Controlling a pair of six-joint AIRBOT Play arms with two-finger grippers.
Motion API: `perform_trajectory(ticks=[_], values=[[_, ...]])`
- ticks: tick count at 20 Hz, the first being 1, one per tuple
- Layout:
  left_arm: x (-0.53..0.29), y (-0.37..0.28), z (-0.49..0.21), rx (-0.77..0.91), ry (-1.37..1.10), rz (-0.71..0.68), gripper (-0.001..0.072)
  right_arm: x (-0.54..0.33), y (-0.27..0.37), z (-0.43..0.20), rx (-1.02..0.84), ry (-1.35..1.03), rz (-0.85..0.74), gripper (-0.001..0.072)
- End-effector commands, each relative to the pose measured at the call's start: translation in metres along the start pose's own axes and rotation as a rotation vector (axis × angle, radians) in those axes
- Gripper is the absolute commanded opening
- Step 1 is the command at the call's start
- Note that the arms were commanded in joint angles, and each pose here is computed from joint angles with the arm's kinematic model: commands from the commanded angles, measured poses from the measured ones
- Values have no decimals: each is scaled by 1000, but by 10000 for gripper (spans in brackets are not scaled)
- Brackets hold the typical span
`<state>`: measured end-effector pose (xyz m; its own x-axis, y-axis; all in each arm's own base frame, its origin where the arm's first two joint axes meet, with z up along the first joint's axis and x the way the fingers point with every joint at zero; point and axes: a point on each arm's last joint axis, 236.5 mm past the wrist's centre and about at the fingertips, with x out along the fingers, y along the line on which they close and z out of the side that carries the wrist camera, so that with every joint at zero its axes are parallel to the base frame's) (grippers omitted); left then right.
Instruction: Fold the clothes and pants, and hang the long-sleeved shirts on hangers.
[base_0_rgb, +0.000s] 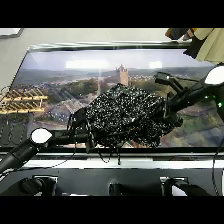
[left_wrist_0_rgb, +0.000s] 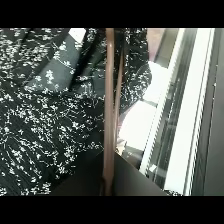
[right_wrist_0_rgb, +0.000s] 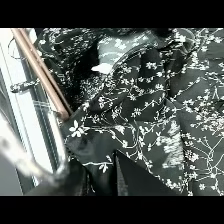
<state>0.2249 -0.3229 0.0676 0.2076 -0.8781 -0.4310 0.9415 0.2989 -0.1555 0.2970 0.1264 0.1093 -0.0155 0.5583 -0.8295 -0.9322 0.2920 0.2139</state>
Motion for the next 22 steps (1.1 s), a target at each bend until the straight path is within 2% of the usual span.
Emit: perform_trajectory(ticks=[1, 2, 3, 4, 5, 6, 7, 8, 14, 19, 21, 22], values=[[0, -1, 0, 3, -1, -3, 21, -4, 11, 1, -8, 2, 18, 21], [0, -1, 1, 3, -1, -3, 28, -7, 14, 2, -12, 0, 6, 20], [0, 0, 1, 2, -2, -1, 72, -11, 15, 3, -22, -2, -16, 19], [0, 2, 1, -22, -3, 8, 179, -17, 16, 3, -32, 4, -47, 19], [0, 8, 2, -67, -9, 32, 313, -22, 15, -1, -39, 22, -83, 18], [-1, 16, 4, -119, -18, 65, 487, -28, 16, -6, -44, 49, -116, 18], [-2, 24, 5, -164, -29, 99, 597, -33, 16, -13, -47, 78, -146, 17], [-3, 32, 7, -198, -41, 134, 619, -38, 19, -16, -50, 95, -162, 17], [-16, 72, 18, -341, -123, 295, 619, -49, 14, -9, -71, 69, -248, 17], [-90, 163, 23, -789, -372, 551, 619, -59, -16, 16, -89, -28, -386, 17], [-110, 184, 7, -953, -405, 566, 616, -62, -22, 23, -93, -57, -416, 17], [-110, 184, -2, -983, -373, 547, 615, -63, -24, 25, -94, -66, -428, 17]])
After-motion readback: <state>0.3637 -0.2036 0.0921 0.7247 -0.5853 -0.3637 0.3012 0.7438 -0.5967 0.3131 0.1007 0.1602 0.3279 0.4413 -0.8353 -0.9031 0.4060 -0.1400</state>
